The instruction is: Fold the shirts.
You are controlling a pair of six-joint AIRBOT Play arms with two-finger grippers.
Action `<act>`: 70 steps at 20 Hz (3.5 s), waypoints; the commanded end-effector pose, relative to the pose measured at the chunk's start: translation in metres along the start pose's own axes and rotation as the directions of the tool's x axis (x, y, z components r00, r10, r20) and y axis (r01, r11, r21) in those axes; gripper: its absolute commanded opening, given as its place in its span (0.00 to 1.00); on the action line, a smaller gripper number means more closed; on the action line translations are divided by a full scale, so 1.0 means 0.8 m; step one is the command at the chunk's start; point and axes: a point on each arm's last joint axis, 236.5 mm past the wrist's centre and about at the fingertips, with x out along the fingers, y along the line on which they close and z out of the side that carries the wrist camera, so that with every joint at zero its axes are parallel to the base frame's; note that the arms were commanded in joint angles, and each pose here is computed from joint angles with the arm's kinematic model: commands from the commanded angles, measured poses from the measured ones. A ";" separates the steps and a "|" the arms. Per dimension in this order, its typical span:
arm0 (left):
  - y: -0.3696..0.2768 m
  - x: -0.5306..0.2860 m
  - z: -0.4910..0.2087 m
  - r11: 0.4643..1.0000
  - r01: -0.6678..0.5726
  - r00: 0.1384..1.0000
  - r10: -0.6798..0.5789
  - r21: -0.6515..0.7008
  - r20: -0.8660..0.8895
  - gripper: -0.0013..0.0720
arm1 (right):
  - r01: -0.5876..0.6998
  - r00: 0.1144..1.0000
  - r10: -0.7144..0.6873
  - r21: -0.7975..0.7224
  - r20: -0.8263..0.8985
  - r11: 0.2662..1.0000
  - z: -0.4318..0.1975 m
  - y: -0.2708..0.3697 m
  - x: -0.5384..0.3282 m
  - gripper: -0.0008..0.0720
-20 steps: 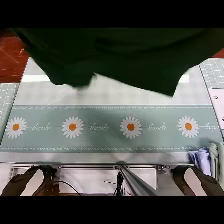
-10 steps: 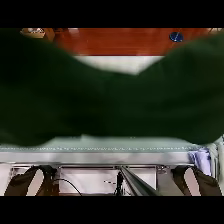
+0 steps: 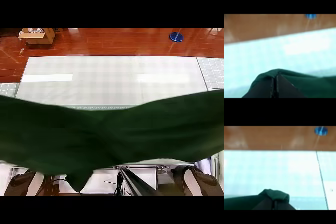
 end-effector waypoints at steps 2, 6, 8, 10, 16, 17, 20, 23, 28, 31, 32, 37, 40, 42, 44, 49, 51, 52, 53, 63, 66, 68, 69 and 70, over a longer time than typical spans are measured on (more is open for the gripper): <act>0.045 0.084 -0.058 0.996 0.030 0.962 -0.051 -0.084 -0.268 0.04 | 0.001 0.969 0.002 0.013 -0.247 1.000 -0.044 -0.022 0.072 0.05; 0.080 0.177 -0.099 0.978 0.063 0.910 -0.139 -0.200 -0.391 0.04 | -0.042 0.845 0.050 0.027 -0.532 0.999 -0.123 -0.037 0.193 0.05; 0.091 0.228 -0.098 0.962 0.110 0.906 -0.200 -0.248 -0.372 0.04 | -0.060 0.829 0.083 0.060 -0.553 0.996 -0.127 -0.041 0.259 0.05; 0.095 0.279 -0.097 0.938 0.165 0.889 -0.275 -0.304 -0.366 0.04 | -0.101 0.830 0.146 0.112 -0.538 0.989 -0.120 -0.034 0.322 0.05; 0.100 0.451 -0.165 0.904 0.215 0.795 -0.381 -0.368 -0.472 0.04 | -0.148 0.816 0.234 0.200 -0.528 0.968 -0.141 -0.031 0.466 0.05; 0.103 0.477 -0.178 0.902 0.207 0.789 -0.383 -0.379 -0.480 0.04 | -0.140 0.832 0.230 0.210 -0.506 0.968 -0.140 -0.035 0.488 0.05; 0.123 0.548 -0.208 0.898 0.154 0.810 -0.354 -0.412 -0.467 0.04 | -0.108 0.884 0.197 0.225 -0.423 0.968 -0.132 -0.051 0.544 0.05; 0.144 0.598 -0.225 0.895 0.104 0.848 -0.308 -0.433 -0.432 0.04 | -0.086 0.925 0.170 0.249 -0.339 0.965 -0.122 -0.064 0.589 0.05; 0.167 0.655 -0.240 0.901 0.047 0.897 -0.228 -0.431 -0.378 0.04 | -0.070 0.956 0.159 0.333 -0.246 0.940 -0.124 -0.075 0.650 0.05; 0.171 0.675 -0.241 0.891 0.035 0.916 -0.210 -0.453 -0.341 0.04 | -0.060 0.951 0.170 0.384 -0.260 0.921 -0.145 -0.075 0.674 0.05; 0.170 0.682 -0.239 0.883 0.035 0.923 -0.208 -0.468 -0.323 0.04 | -0.071 0.944 0.191 0.400 -0.268 0.914 -0.152 -0.069 0.678 0.05; 0.177 0.701 -0.223 0.920 0.044 0.956 -0.152 -0.391 -0.251 0.04 | -0.069 0.931 0.188 0.356 -0.312 0.932 -0.179 -0.071 0.693 0.05; 0.182 0.701 -0.222 0.928 0.044 0.958 -0.144 -0.369 -0.247 0.04 | -0.057 0.931 0.171 0.333 -0.323 0.941 -0.183 -0.078 0.692 0.05; 0.176 0.699 -0.227 0.926 0.055 0.951 -0.163 -0.372 -0.264 0.04 | -0.077 0.920 0.205 0.360 -0.333 0.930 -0.185 -0.066 0.688 0.05; 0.163 0.688 -0.235 0.931 0.095 0.929 -0.210 -0.352 -0.305 0.04 | -0.102 0.896 0.248 0.374 -0.368 0.922 -0.188 -0.052 0.672 0.05; 0.134 0.629 -0.282 0.898 0.197 0.786 -0.385 -0.393 -0.484 0.04 | -0.097 0.798 0.266 0.320 -0.541 0.942 -0.218 -0.045 0.613 0.05; 0.132 0.604 -0.305 0.878 0.185 0.712 -0.429 -0.441 -0.556 0.04 | -0.090 0.730 0.282 0.321 -0.623 0.943 -0.242 -0.040 0.593 0.05; 0.133 0.594 -0.315 0.879 0.177 0.683 -0.434 -0.444 -0.588 0.04 | -0.080 0.709 0.277 0.316 -0.649 0.945 -0.250 -0.041 0.587 0.05; 0.138 0.587 -0.325 0.887 0.169 0.660 -0.425 -0.429 -0.620 0.04 | -0.059 0.694 0.260 0.306 -0.671 0.950 -0.257 -0.046 0.583 0.05; 0.163 0.575 -0.367 0.922 0.066 0.586 -0.345 -0.381 -0.733 0.04 | 0.095 0.597 0.127 0.227 -0.792 0.969 -0.308 -0.084 0.575 0.05; 0.162 0.574 -0.374 0.923 0.061 0.571 -0.345 -0.380 -0.745 0.04 | 0.086 0.583 0.168 0.266 -0.795 0.960 -0.317 -0.073 0.581 0.05; 0.157 0.580 -0.375 0.925 0.068 0.574 -0.342 -0.373 -0.744 0.04 | 0.080 0.577 0.194 0.291 -0.794 0.953 -0.320 -0.066 0.584 0.05; 0.153 0.583 -0.378 0.926 0.071 0.571 -0.344 -0.372 -0.746 0.04 | 0.081 0.574 0.199 0.296 -0.795 0.952 -0.322 -0.065 0.585 0.05; 0.148 0.585 -0.383 0.925 0.075 0.562 -0.348 -0.372 -0.751 0.04 | 0.090 0.569 0.200 0.302 -0.797 0.949 -0.324 -0.065 0.586 0.05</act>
